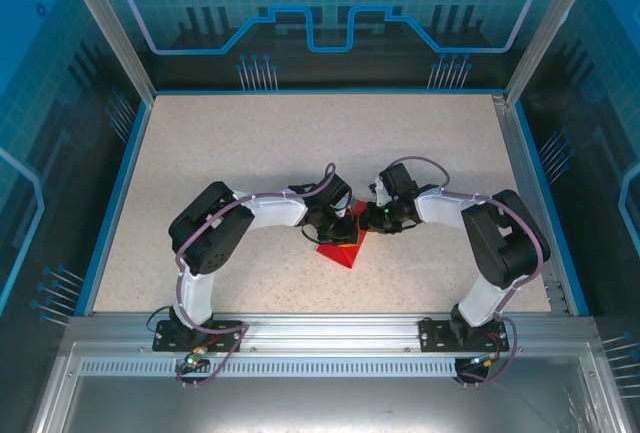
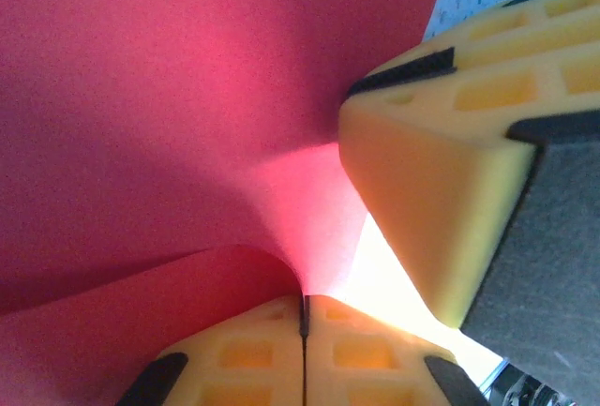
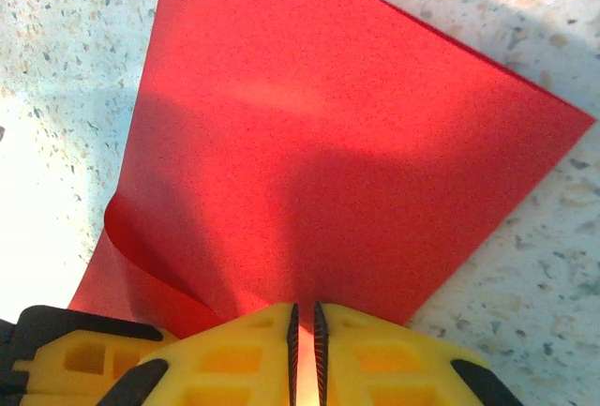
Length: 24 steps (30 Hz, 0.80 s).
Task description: Fold a paper plane with a square sheet of paper (pick it up from the middle)
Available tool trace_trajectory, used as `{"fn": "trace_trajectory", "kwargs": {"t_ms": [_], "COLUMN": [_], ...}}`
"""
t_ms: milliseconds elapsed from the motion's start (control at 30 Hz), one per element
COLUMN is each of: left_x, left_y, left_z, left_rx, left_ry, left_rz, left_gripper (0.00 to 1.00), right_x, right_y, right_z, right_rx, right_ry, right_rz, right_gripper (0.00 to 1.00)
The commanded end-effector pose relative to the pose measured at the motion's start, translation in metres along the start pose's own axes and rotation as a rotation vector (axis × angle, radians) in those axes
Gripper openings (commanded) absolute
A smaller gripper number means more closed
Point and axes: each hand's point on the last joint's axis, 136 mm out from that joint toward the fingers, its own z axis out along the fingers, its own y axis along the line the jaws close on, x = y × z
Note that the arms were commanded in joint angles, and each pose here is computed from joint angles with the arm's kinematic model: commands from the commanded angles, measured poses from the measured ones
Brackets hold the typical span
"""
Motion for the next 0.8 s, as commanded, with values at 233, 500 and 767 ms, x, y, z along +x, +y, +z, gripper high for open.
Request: {"fn": "trace_trajectory", "kwargs": {"t_ms": [233,500,767], "left_x": [0.005,0.005,0.009], "left_y": [0.012,0.007,0.006], "left_z": [0.013,0.012,0.013], "left_rx": [-0.023,0.027,0.060], "left_ry": [0.005,-0.015,-0.013], "left_rz": [0.008,0.021,0.021], "left_gripper": [0.27,0.36,0.32], "right_x": [0.007,0.002,-0.001], "right_y": [-0.002,0.002,-0.003], "right_z": [-0.004,-0.014,-0.030], "right_rx": [-0.015,-0.043,-0.089], "right_ry": [0.020,-0.015,-0.065], "right_rz": [0.010,0.022,0.060], "right_gripper": [0.16,0.16,0.16]}}
